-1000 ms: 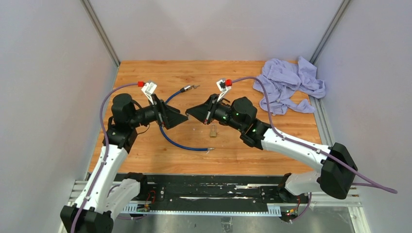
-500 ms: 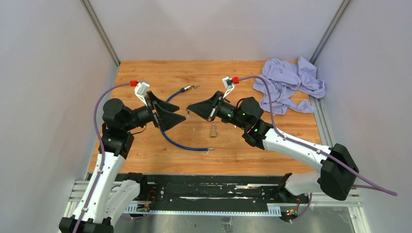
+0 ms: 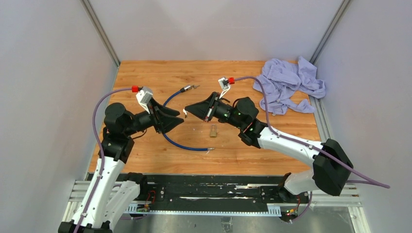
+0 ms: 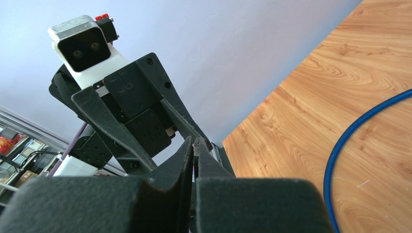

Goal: Unlock with the key

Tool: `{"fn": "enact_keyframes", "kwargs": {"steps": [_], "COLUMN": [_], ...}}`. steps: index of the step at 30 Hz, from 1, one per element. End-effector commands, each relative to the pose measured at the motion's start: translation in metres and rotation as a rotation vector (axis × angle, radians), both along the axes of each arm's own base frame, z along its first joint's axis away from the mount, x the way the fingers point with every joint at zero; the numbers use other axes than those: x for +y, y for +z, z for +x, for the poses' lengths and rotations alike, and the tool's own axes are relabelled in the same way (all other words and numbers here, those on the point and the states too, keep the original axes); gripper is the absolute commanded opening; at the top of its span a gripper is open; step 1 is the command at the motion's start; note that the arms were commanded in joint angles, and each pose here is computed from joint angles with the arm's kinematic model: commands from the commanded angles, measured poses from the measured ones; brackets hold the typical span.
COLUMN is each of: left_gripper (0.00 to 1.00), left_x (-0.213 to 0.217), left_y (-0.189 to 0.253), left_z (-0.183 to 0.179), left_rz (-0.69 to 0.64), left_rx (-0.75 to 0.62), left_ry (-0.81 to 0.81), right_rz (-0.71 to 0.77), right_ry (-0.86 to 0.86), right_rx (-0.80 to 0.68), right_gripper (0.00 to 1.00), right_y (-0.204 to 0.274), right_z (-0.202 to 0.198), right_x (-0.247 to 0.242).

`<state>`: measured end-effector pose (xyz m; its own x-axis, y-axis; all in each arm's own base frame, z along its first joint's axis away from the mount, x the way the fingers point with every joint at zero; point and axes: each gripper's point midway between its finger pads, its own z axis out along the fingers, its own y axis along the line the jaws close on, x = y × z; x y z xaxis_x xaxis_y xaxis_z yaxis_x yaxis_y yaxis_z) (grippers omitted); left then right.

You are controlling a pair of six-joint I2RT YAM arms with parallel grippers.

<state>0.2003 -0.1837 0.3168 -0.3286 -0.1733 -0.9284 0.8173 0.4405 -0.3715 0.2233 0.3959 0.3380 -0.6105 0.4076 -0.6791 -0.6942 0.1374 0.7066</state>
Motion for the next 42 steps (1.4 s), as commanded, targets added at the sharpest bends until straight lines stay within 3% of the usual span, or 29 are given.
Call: {"fn": "enact_keyframes", "kwargs": {"steps": [1, 6, 16, 28, 34, 37, 40, 42], "left_gripper": [0.52, 0.51, 0.35, 0.33, 0.15, 0.12, 0.16, 0.32], "left_x": [-0.006, -0.010, -0.002, -0.009, -0.009, -0.009, -0.008, -0.008], "left_y": [0.003, -0.002, -0.010, -0.009, -0.009, -0.010, -0.009, -0.008], "left_z": [0.000, 0.000, 0.019, 0.005, -0.009, -0.015, -0.014, -0.012], "left_rz": [-0.019, -0.032, 0.037, 0.012, 0.060, 0.068, 0.069, 0.064], "left_rx": [0.010, 0.055, 0.044, 0.058, -0.016, -0.033, -0.043, -0.040], "left_ry": [-0.029, -0.049, 0.038, -0.045, -0.112, -0.129, -0.119, -0.108], "right_rz": [0.052, 0.049, 0.038, 0.028, 0.018, 0.012, 0.012, 0.012], "right_ry": [0.011, 0.017, 0.029, 0.038, 0.040, 0.052, 0.061, 0.068], "right_rx": [-0.052, -0.059, -0.054, -0.044, -0.035, -0.031, -0.024, -0.021], "right_gripper": [0.01, 0.01, 0.01, 0.01, 0.01, 0.01, 0.01, 0.01], "right_y": [0.022, 0.022, 0.017, 0.011, 0.009, 0.008, 0.007, 0.006], "right_z": [-0.002, -0.004, -0.008, -0.011, -0.011, -0.013, -0.014, -0.015], "right_x": [0.005, 0.009, 0.012, 0.015, 0.014, 0.015, 0.016, 0.017]}}
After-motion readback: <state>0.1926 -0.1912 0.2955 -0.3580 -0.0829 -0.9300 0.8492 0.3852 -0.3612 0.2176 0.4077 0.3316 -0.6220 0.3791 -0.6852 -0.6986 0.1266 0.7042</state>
